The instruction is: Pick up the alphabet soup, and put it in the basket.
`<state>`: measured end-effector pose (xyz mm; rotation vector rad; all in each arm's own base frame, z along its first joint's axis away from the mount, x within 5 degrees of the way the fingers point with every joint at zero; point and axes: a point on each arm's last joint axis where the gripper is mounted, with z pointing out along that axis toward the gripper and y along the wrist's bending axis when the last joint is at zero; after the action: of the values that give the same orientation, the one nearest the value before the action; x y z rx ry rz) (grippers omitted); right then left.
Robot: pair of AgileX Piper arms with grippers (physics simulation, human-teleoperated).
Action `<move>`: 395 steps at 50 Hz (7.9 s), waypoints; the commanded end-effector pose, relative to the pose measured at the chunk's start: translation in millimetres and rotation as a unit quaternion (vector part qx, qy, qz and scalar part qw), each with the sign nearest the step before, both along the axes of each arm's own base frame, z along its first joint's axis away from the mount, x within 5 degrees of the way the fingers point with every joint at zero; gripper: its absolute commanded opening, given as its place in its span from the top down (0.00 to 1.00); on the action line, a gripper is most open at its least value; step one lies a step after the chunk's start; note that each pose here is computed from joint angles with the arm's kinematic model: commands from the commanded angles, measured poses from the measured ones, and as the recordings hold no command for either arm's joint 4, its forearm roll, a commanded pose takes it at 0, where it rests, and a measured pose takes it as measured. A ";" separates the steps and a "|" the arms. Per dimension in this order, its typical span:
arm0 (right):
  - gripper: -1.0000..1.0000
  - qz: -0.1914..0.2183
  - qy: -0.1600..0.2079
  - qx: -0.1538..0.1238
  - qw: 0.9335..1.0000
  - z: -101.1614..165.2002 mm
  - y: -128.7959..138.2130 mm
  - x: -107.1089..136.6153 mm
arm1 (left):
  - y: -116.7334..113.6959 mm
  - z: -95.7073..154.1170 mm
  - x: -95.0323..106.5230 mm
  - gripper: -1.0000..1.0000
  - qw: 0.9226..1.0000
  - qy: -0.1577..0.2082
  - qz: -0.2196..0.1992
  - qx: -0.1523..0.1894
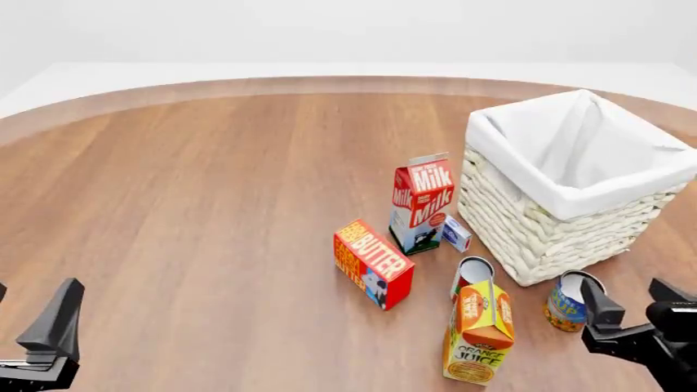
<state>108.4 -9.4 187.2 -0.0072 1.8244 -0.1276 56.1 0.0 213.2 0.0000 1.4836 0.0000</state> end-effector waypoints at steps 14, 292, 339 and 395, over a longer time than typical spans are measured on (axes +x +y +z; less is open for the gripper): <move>0.00 -0.004 0.018 0.006 1.000 -8.6 -2.1 14.8 | 0.0 0.0 0.0 0.00 1.000 0.000 0.000 0.000; 1.00 0.044 -0.064 -0.034 0.996 51.0 8.4 -1.5 | 0.0 0.0 0.0 0.00 1.000 0.000 0.000 0.000; 1.00 0.066 -0.120 -0.071 0.988 117.5 12.7 0.1 | 0.0 0.0 0.0 0.00 1.000 0.000 0.000 0.000; 1.00 0.044 -0.133 -0.078 0.987 198.2 7.3 45.4 | 0.0 0.0 0.0 0.00 1.000 0.000 0.000 0.000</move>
<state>141.2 -0.9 375.6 -0.2075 1.5311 -0.2243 56.1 0.0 213.2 0.0000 1.4836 0.0000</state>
